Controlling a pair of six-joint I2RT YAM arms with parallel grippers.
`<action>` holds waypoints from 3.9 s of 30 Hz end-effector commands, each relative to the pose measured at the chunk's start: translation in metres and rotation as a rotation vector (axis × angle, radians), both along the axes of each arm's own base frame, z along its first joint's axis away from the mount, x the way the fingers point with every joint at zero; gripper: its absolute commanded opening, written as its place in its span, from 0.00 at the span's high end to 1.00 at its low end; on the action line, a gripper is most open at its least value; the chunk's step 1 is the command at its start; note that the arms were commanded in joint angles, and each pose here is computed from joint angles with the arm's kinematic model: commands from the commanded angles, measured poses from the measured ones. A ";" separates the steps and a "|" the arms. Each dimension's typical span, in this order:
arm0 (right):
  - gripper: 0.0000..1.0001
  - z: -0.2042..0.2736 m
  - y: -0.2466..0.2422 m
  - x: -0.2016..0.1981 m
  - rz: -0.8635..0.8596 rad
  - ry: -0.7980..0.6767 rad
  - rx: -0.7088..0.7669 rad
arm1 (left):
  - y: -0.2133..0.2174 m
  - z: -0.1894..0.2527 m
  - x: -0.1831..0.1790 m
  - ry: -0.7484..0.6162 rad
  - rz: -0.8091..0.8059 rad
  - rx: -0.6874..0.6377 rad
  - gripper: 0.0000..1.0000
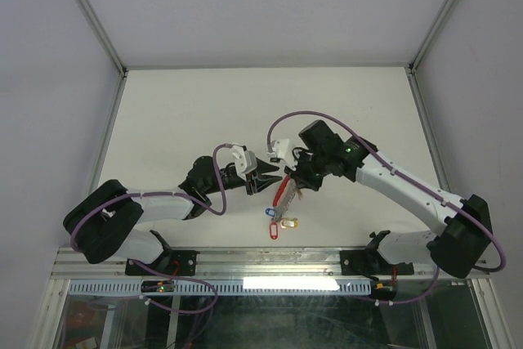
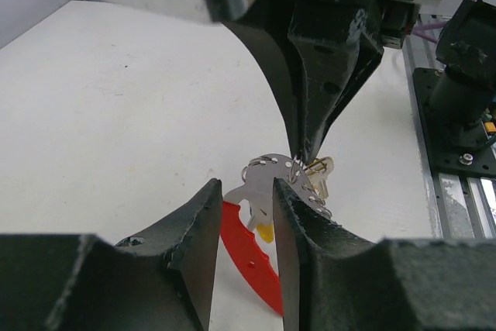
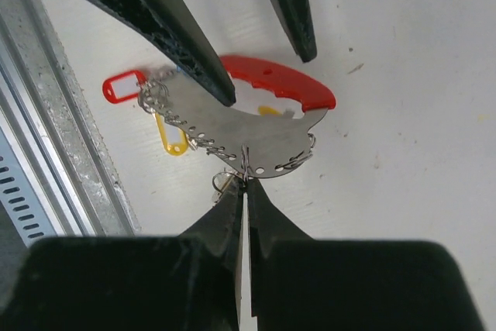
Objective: Put the keys on the keyring
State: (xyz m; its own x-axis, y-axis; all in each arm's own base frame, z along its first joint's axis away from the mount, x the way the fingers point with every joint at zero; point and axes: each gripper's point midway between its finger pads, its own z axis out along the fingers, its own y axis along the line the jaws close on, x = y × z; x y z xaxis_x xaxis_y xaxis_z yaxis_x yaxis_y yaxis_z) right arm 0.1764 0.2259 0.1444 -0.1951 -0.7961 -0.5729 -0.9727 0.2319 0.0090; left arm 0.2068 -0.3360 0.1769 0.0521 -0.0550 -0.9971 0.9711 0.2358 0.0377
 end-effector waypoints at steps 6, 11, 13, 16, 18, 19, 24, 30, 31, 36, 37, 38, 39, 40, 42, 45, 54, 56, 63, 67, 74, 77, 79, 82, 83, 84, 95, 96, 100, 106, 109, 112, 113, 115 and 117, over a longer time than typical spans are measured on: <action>1.00 -0.003 -0.018 -0.004 -0.075 0.065 -0.133 | -0.002 0.010 0.010 0.000 0.051 -0.048 0.66; 1.00 -0.007 -0.025 -0.004 -0.090 0.066 -0.177 | -0.001 0.013 0.016 0.014 0.089 -0.062 0.64; 1.00 -0.004 -0.025 -0.002 -0.092 0.053 -0.166 | 0.002 0.013 0.019 0.020 0.115 -0.075 0.61; 1.00 0.006 -0.022 0.003 -0.098 0.023 -0.147 | 0.006 0.016 0.022 0.018 0.145 -0.096 0.57; 1.00 0.010 -0.025 0.005 -0.100 0.008 -0.162 | 0.008 0.018 0.024 0.022 0.163 -0.107 0.57; 1.00 0.012 -0.027 0.007 -0.102 -0.002 -0.174 | 0.009 0.018 0.025 0.021 0.170 -0.110 0.57; 1.00 0.021 -0.017 0.019 -0.078 -0.047 -0.194 | 0.018 0.024 0.027 -0.001 0.213 -0.127 0.57; 1.00 0.033 0.018 0.035 -0.008 -0.108 -0.174 | 0.031 0.029 0.030 -0.028 0.283 -0.151 0.56; 1.00 0.025 0.009 0.031 -0.008 -0.087 -0.228 | 0.032 0.029 0.031 -0.032 0.290 -0.152 0.56; 1.00 0.003 -0.018 0.021 -0.041 -0.062 -0.323 | 0.035 0.032 0.030 -0.040 0.295 -0.157 0.55; 1.00 0.009 -0.013 0.023 -0.045 -0.073 -0.296 | 0.035 0.032 0.029 -0.042 0.294 -0.158 0.55; 1.00 0.015 -0.007 0.026 -0.048 -0.084 -0.268 | 0.034 0.032 0.028 -0.045 0.291 -0.157 0.55; 1.00 0.020 -0.003 0.029 -0.051 -0.096 -0.248 | 0.034 0.032 0.028 -0.047 0.289 -0.156 0.54; 1.00 0.022 0.000 0.031 -0.049 -0.100 -0.238 | 0.033 0.032 0.027 -0.050 0.284 -0.154 0.54; 1.00 0.024 0.004 0.031 -0.037 -0.103 -0.229 | 0.030 0.031 0.025 -0.052 0.265 -0.145 0.54; 1.00 0.022 0.005 0.032 -0.026 -0.096 -0.233 | 0.023 0.027 0.021 -0.058 0.233 -0.121 0.54; 1.00 0.031 0.014 0.031 -0.008 -0.095 -0.187 | 0.005 0.022 0.006 -0.090 0.136 -0.077 0.53; 1.00 0.033 0.018 0.030 0.003 -0.093 -0.172 | 0.002 0.021 0.003 -0.096 0.120 -0.068 0.54; 1.00 0.033 0.027 0.025 0.032 -0.081 -0.156 | -0.004 0.017 -0.001 -0.112 0.101 -0.045 0.56; 1.00 0.033 0.028 0.024 0.036 -0.082 -0.153 | -0.009 0.015 -0.001 -0.124 0.094 -0.025 0.58; 1.00 0.035 0.033 0.023 0.047 -0.081 -0.133 | -0.015 0.014 -0.004 -0.136 0.075 -0.008 0.64; 1.00 0.035 0.035 0.023 0.051 -0.078 -0.130 | -0.016 0.015 -0.006 -0.139 0.066 -0.010 0.66; 1.00 0.035 0.036 0.023 0.051 -0.080 -0.123 | -0.017 0.014 -0.007 -0.139 0.060 -0.008 0.67; 1.00 0.036 0.038 0.024 0.051 -0.083 -0.113 | -0.018 0.012 -0.008 -0.136 0.054 -0.003 0.69; 1.00 0.036 0.038 0.024 0.050 -0.083 -0.111 | -0.018 0.012 -0.009 -0.136 0.049 -0.001 0.69; 1.00 0.036 0.038 0.023 0.050 -0.082 -0.110 | -0.019 0.011 -0.009 -0.135 0.047 0.000 0.70; 1.00 0.037 0.041 0.025 0.048 -0.099 -0.090 | -0.023 0.009 -0.014 -0.132 0.005 0.006 0.82; 1.00 0.037 0.041 0.026 0.047 -0.101 -0.090 | -0.024 0.008 -0.015 -0.131 0.001 0.008 0.84; 1.00 0.038 0.039 0.026 0.045 -0.112 -0.087 | -0.025 0.005 -0.015 -0.123 -0.006 0.020 0.93; 0.99 0.038 0.038 0.025 0.043 -0.120 -0.081 | -0.025 0.002 -0.015 -0.126 -0.008 0.031 1.00; 0.88 0.042 0.037 0.026 0.040 -0.143 -0.061 | -0.021 0.003 -0.019 -0.144 -0.010 0.014 1.00; 0.73 0.046 0.036 0.028 0.028 -0.184 -0.022 | -0.016 0.008 -0.016 -0.144 0.026 -0.013 1.00; 0.67 0.049 0.036 0.028 0.022 -0.203 -0.002 | -0.016 0.008 -0.015 -0.145 0.032 -0.016 1.00; 0.60 0.055 0.036 0.028 0.007 -0.233 0.046 | -0.013 0.009 -0.014 -0.141 0.044 -0.021 1.00; 0.57 0.059 0.034 0.028 -0.016 -0.256 0.094 | -0.012 0.010 -0.013 -0.138 0.053 -0.030 1.00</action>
